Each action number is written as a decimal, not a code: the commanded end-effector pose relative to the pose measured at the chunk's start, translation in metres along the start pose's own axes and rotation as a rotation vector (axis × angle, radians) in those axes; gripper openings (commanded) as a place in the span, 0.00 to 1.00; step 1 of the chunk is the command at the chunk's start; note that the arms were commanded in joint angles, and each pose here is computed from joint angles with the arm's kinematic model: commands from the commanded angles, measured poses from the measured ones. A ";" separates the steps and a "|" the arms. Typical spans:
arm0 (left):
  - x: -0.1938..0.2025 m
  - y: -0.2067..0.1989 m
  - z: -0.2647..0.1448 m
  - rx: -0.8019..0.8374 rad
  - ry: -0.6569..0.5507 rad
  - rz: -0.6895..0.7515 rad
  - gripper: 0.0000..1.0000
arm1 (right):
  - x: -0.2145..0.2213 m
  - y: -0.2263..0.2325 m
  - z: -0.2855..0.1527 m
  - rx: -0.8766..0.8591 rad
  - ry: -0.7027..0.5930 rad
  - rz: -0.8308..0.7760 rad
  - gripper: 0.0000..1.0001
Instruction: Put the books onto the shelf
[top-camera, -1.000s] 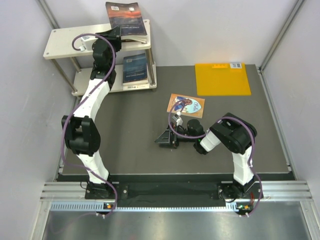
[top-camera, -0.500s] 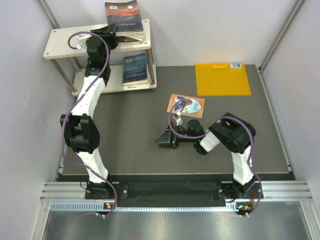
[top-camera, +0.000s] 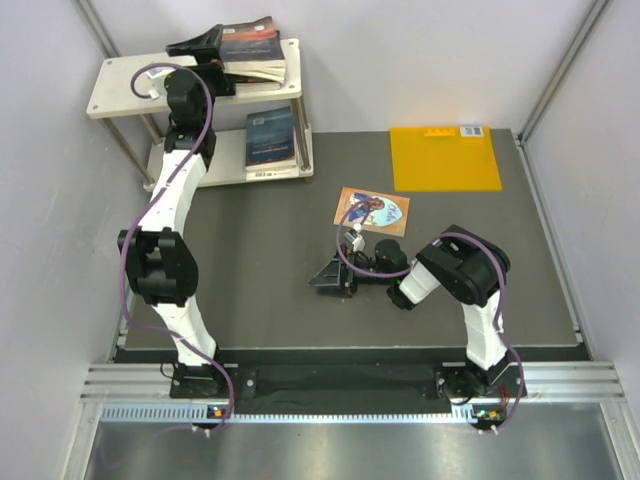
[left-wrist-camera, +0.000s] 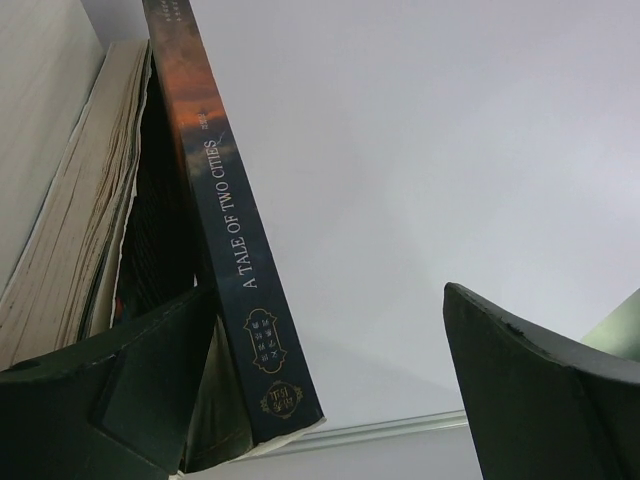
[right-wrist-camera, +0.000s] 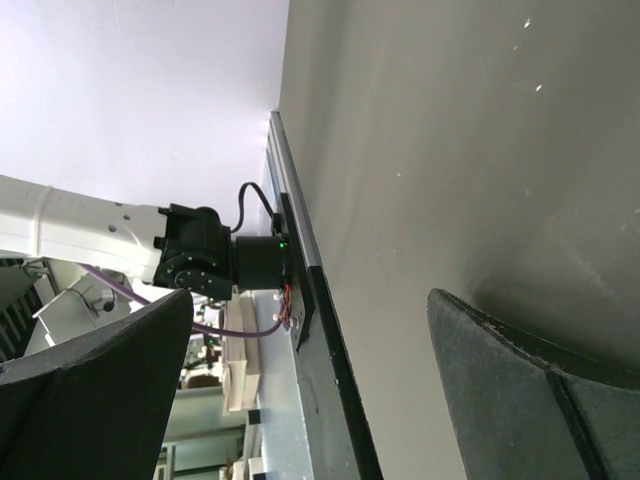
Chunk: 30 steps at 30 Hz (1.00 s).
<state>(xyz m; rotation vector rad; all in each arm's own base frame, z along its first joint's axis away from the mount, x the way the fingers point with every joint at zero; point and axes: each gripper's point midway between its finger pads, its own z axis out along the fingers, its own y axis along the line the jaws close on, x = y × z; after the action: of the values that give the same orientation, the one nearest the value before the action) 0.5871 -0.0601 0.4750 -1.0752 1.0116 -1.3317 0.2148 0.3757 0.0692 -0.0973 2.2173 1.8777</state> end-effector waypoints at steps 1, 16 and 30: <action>-0.008 -0.099 -0.019 0.233 -0.005 -0.086 0.99 | -0.002 0.008 0.004 -0.045 0.000 -0.041 1.00; -0.018 -0.092 -0.028 0.180 -0.009 -0.002 0.98 | -0.028 0.047 -0.005 0.051 -0.091 -0.285 1.00; -0.002 -0.052 -0.027 0.127 0.088 0.044 0.99 | -0.176 0.239 -0.021 0.410 -0.343 -0.971 1.00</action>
<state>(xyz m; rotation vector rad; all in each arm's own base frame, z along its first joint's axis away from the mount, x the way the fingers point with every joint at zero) 0.5856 -0.0513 0.4576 -1.0747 1.0959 -1.3313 0.3135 0.3936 0.3352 -0.5220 1.7320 1.0786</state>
